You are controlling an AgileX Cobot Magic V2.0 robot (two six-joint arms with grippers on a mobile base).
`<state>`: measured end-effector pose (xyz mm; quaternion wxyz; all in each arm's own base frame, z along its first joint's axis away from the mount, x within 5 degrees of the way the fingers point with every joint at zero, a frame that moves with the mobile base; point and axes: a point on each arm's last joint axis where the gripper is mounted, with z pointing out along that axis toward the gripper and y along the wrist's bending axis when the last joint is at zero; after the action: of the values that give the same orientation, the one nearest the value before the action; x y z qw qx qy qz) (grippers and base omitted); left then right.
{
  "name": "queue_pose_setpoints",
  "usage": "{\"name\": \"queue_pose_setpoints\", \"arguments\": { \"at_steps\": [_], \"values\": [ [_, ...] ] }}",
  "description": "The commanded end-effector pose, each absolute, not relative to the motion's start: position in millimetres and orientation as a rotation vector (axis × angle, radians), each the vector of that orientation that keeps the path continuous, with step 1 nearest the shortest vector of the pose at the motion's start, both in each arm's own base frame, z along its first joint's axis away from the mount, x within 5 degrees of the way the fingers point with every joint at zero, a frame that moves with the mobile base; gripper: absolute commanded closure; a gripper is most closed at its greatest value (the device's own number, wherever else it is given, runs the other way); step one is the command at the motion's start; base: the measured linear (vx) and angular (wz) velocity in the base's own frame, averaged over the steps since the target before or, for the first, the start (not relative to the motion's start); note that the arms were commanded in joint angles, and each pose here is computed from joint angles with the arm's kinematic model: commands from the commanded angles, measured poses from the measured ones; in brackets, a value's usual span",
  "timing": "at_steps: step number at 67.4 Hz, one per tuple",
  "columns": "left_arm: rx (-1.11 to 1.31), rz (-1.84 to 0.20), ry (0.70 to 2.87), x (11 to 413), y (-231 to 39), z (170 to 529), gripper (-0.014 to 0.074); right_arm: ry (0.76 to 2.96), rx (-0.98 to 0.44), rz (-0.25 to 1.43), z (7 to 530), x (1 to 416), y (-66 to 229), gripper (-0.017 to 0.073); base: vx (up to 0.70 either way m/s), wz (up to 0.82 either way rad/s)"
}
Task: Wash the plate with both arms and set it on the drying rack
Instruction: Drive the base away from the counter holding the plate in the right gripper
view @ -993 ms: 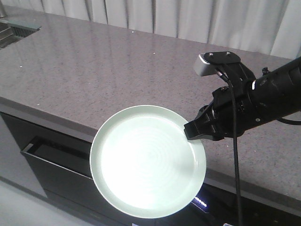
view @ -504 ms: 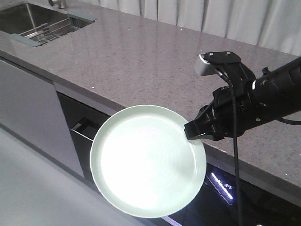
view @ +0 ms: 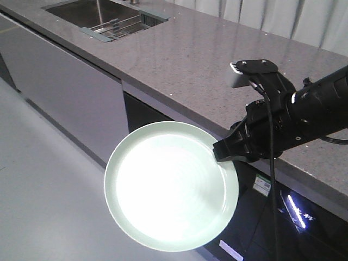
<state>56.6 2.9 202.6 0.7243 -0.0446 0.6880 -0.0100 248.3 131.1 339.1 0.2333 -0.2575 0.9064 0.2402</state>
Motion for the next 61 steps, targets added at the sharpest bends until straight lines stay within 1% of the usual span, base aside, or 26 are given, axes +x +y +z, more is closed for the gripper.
{"name": "queue_pose_setpoints", "arguments": {
  "at_steps": [1,61],
  "values": [
    [-0.100,-0.027,1.400,53.0,3.0,219.2,0.0600,2.395,-0.680,0.688,359.3,244.1,130.5,0.0561,-0.10,0.37],
    [-0.100,-0.027,1.400,53.0,3.0,219.2,0.0600,2.395,-0.680,0.688,359.3,244.1,130.5,0.0561,-0.10,0.38]
  ]
}}
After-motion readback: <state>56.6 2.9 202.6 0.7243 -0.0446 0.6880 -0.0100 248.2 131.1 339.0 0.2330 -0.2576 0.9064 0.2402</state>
